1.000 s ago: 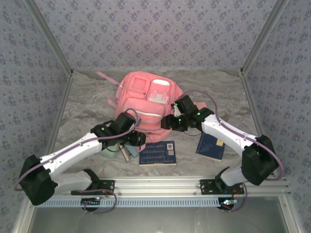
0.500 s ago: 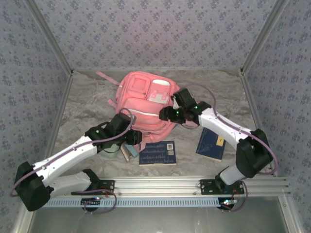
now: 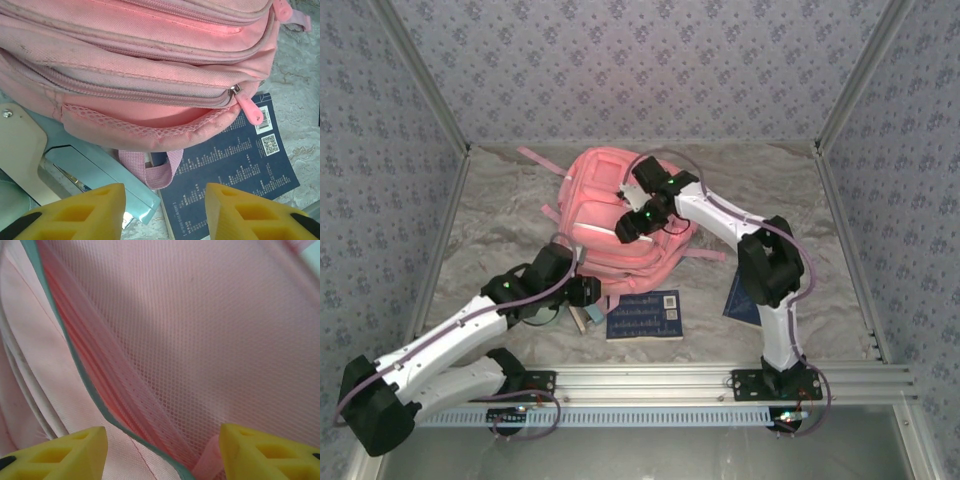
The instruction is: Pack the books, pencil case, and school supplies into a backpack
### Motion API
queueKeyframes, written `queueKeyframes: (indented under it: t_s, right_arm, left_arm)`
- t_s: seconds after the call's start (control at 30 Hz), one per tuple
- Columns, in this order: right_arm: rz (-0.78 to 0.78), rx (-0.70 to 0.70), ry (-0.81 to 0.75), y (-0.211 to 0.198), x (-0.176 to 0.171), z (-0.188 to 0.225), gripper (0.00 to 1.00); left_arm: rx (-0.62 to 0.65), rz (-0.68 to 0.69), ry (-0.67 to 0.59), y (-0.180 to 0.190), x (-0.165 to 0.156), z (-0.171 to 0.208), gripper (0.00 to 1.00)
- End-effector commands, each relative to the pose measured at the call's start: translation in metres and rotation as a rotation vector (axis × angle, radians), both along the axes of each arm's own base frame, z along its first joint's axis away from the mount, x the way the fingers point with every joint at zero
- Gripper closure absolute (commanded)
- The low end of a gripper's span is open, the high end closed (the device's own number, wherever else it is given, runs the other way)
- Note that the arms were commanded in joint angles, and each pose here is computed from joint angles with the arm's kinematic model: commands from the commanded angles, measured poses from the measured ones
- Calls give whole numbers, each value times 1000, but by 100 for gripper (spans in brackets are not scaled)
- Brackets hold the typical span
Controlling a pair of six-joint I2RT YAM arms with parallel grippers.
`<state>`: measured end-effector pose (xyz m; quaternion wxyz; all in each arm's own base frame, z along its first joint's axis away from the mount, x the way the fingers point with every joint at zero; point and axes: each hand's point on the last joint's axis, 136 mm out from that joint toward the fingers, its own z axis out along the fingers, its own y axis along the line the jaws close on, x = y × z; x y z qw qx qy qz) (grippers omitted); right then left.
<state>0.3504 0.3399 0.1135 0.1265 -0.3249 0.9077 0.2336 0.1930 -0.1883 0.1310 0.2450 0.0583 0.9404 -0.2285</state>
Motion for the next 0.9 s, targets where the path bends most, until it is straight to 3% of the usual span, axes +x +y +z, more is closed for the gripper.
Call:
queueKeyframes:
  t_s: [0.0,0.1,0.2,0.4,0.67,0.87]
  right_arm:
    - [142,-1,66,9,-29,-1,39]
    - [198,23,109,18,-43,-6,45]
    - [218,59,133,24,-47,-6,59]
    - [222,104,154,30,-46,-1,100]
    - [76,285,168,24,-21,40,100]
    - [-114,421,235,16,4,62,100]
  left_arm:
    - [-23,-14,8,-2,-3,1,55]
    - [-8,-16,24,-2,-2,-7,55]
    - [16,-16,31,-2,1,-16,55]
    - [74,-2,42,3,9,-29,59]
    - [50,18,-2,7,16,12,58]
    - [50,-37,70,2,3,23,51]
